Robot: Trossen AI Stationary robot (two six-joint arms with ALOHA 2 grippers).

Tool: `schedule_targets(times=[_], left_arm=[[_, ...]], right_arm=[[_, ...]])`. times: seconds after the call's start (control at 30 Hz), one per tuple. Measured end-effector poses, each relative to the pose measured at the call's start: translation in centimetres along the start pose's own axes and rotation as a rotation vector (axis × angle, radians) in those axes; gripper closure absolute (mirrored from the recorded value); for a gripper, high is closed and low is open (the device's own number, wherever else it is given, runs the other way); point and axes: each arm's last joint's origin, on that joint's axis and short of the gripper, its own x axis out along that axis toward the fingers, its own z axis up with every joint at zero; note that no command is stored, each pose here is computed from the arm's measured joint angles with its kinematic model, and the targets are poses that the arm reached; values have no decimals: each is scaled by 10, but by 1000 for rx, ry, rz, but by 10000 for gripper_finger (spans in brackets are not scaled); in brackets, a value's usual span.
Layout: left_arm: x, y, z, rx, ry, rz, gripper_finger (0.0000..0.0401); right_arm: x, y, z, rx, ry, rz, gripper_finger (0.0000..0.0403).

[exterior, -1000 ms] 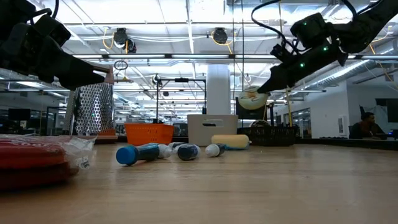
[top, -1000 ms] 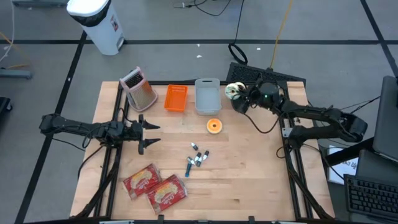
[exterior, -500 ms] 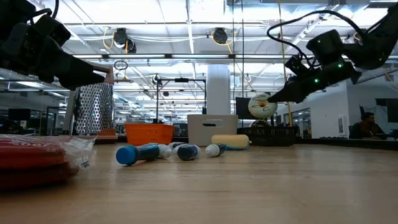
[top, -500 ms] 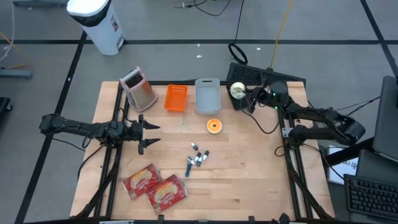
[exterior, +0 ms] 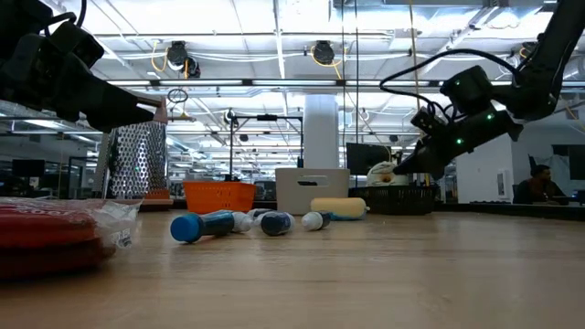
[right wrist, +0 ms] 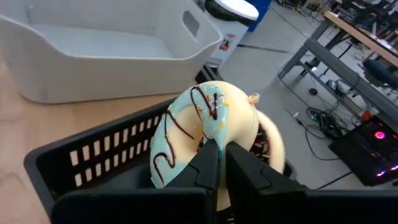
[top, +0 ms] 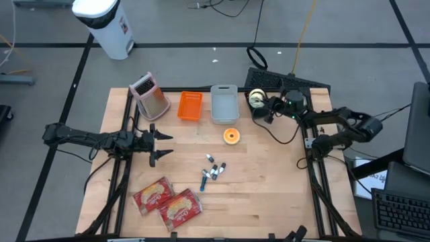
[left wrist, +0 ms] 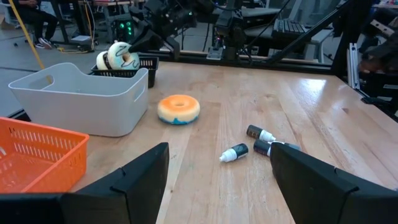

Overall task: Pick & Place Food Item
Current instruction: Put the light blue doughnut into the black bin, then put the blue doughnut into the black bin

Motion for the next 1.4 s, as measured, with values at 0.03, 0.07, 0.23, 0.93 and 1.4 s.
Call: schedule_targets(times=[0.03,0.07,0.23,0.93,1.4], left_arm=[[0,0,0,0,0,0,118],[0,0,0,0,0,0,118],[0,0,0,0,0,0,118],[0,0,0,0,0,0,118],[0,0,0,0,0,0,118]], right_arm=[[1,1,-1,1,7,4,394],[1,1,-2,3,13,7,394],[3,2,-6,-11,30,15,394],[3,-2,-3,-16,47,-97,251],[-4,65,53,0,-247,157,215]])
